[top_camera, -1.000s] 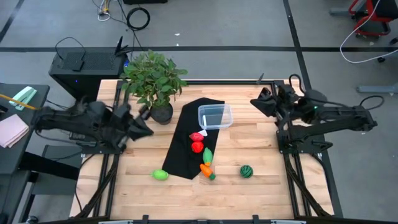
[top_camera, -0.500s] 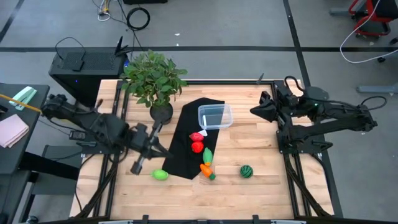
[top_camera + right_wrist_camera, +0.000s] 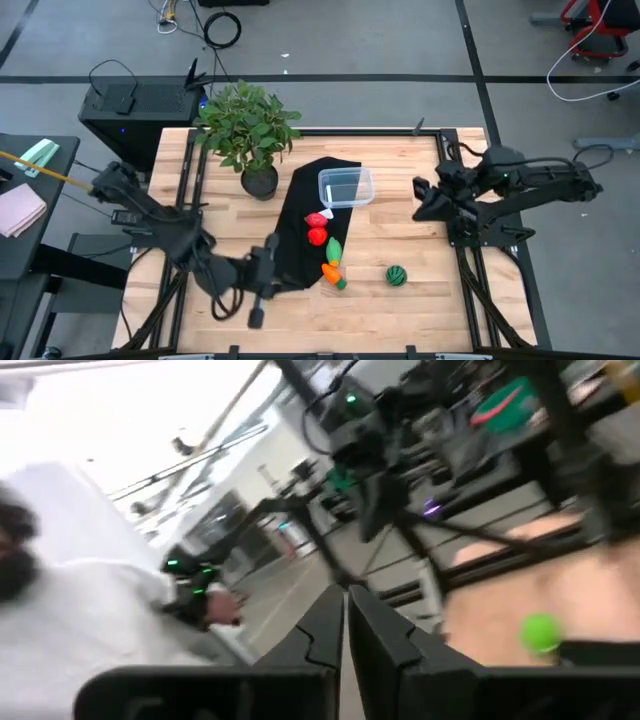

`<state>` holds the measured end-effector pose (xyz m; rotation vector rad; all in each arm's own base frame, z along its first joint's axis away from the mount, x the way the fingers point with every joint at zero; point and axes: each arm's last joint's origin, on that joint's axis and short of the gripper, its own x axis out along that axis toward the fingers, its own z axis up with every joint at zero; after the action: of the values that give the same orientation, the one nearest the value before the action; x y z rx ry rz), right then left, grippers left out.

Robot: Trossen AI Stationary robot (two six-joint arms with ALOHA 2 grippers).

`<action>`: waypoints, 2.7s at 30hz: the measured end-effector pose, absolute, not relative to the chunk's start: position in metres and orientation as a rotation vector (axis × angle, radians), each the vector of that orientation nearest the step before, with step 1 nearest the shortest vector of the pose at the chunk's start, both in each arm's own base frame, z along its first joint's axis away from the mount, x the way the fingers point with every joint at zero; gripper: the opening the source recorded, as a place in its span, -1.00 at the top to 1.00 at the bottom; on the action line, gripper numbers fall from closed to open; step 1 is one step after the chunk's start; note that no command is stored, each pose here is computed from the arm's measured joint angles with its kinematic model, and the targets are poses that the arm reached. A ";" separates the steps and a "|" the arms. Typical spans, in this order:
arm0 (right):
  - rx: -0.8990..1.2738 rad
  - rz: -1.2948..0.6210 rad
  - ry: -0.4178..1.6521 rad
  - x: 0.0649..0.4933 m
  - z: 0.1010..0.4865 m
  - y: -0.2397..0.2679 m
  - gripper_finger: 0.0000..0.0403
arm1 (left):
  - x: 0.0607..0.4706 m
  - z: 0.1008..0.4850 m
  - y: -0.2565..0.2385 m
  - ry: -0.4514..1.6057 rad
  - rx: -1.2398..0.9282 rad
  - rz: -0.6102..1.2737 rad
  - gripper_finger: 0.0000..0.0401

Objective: Pick and placing Produce into tupperware
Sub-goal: Put the watermelon into the transparent bin

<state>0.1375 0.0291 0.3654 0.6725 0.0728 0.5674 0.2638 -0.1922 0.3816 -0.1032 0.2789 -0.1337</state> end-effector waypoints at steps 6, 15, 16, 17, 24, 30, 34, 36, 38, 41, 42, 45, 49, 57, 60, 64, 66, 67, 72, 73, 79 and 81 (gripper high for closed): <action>0.718 0.680 0.040 0.142 0.382 0.056 0.87 | 0.275 0.371 -0.214 0.310 -0.083 -0.155 0.90; 0.525 0.376 0.402 0.163 0.391 0.095 0.96 | 0.269 0.363 -0.218 0.375 -0.028 -0.162 0.96; 0.506 0.327 0.453 0.163 0.389 0.097 0.97 | 0.269 0.363 -0.218 0.377 -0.025 -0.163 0.97; 0.497 0.284 0.498 0.163 0.388 0.098 0.98 | 0.268 0.362 -0.219 0.386 -0.018 -0.164 0.97; 0.537 0.090 0.780 0.155 0.361 0.109 0.94 | 0.265 0.356 -0.218 0.444 -0.012 -0.152 0.86; 0.433 0.117 0.933 0.158 0.326 0.142 0.96 | 0.263 0.355 -0.218 0.466 -0.089 -0.132 0.87; 0.236 0.158 1.030 0.159 0.295 0.159 0.93 | 0.263 0.355 -0.218 0.466 -0.094 -0.131 0.92; 0.154 0.198 1.077 0.160 0.283 0.165 0.91 | 0.263 0.355 -0.218 0.466 -0.094 -0.130 0.94; 0.096 0.235 1.114 0.162 0.275 0.169 0.91 | 0.264 0.355 -0.217 0.466 -0.094 -0.127 0.96; 0.011 0.260 1.138 0.165 0.266 0.172 0.91 | 0.265 0.355 -0.216 0.465 -0.096 -0.122 0.95; -0.009 0.263 1.142 0.167 0.263 0.172 0.91 | 0.266 0.355 -0.215 0.465 -0.097 -0.119 0.94; -0.045 0.261 1.153 0.174 0.257 0.173 0.92 | 0.268 0.355 -0.213 0.465 -0.098 -0.111 0.90; -0.062 0.257 1.177 0.187 0.248 0.171 0.85 | 0.270 0.355 -0.210 0.464 -0.116 -0.096 0.85; 0.001 0.201 1.231 0.207 0.237 0.159 0.33 | 0.272 0.353 -0.205 0.488 -0.142 -0.070 0.73; -0.019 0.200 1.246 0.211 0.233 0.157 0.05 | 0.271 0.352 -0.204 0.502 -0.133 -0.066 0.68; -0.079 0.236 1.296 0.217 0.221 0.158 -0.28 | 0.270 0.350 -0.204 0.521 -0.144 -0.055 0.63; -0.114 0.260 1.332 0.219 0.213 0.161 -0.41 | 0.270 0.348 -0.203 0.535 -0.157 -0.046 0.60; -0.134 0.269 1.352 0.221 0.208 0.162 -0.46 | 0.270 0.348 -0.203 0.539 -0.161 -0.042 0.59; -0.241 0.279 1.460 0.223 0.187 0.164 -0.64 | 0.269 0.347 -0.203 0.548 -0.194 -0.029 0.55; -0.259 0.282 1.476 0.223 0.184 0.164 -0.67 | 0.269 0.347 -0.203 0.548 -0.196 -0.029 0.55; -0.296 0.291 1.499 0.225 0.175 0.166 -0.74 | 0.269 0.347 -0.203 0.548 -0.200 -0.028 0.56; -0.293 0.286 1.506 0.225 0.173 0.166 -0.74 | 0.269 0.347 -0.203 0.548 -0.200 -0.028 0.57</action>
<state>0.2254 0.1660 0.1734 -0.2926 1.5063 0.2857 0.2690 -0.2027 0.3473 -0.1996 0.5478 -0.0282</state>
